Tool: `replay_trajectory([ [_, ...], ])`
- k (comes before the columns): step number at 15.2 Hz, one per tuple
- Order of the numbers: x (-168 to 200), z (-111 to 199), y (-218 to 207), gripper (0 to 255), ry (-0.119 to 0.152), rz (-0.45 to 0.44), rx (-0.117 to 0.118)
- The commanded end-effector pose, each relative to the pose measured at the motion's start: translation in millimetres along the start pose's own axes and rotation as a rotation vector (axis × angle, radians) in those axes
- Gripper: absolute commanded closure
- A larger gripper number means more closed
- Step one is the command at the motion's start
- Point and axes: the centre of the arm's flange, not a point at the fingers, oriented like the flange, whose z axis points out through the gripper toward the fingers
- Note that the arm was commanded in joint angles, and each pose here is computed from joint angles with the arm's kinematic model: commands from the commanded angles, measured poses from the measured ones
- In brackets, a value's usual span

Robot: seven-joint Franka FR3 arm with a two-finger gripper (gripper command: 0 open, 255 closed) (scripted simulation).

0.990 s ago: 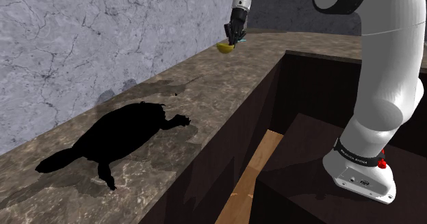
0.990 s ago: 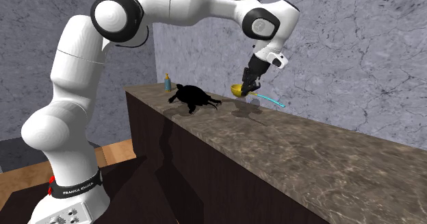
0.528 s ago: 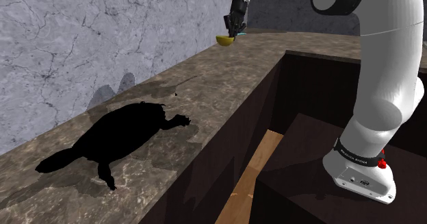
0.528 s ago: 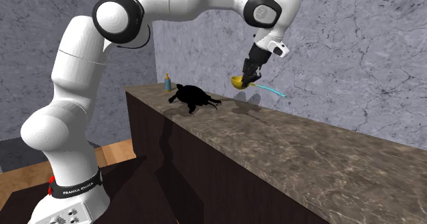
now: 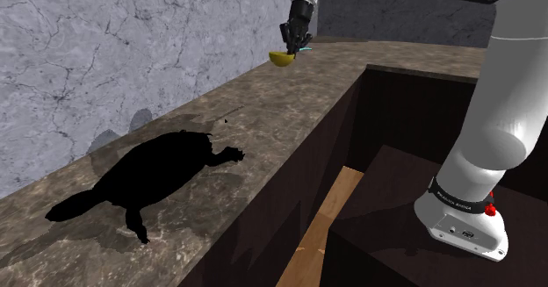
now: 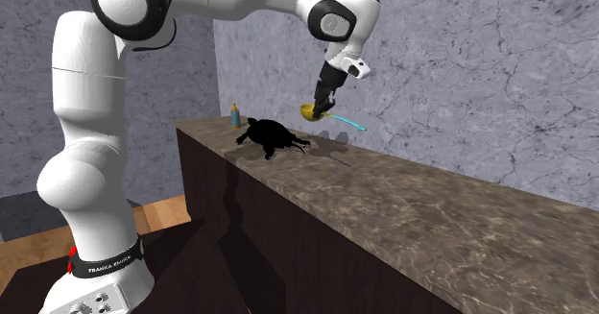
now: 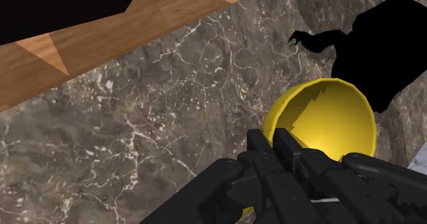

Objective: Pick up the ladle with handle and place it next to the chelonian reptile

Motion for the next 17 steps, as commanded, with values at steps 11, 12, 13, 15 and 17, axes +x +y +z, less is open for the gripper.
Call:
replay_trajectory([
  [11,-85.7,70.0,-81.3,255,0.0,0.001,0.0],
  [12,-84.5,74.6,-79.0,255,0.0,0.001,0.0],
  [13,-83.3,79.2,-76.6,255,0.0,0.001,0.0],
  [15,-80.8,88.3,-71.9,255,0.0,0.001,0.0],
  [17,-78.4,97.4,-67.1,255,0.0,0.001,0.0],
])
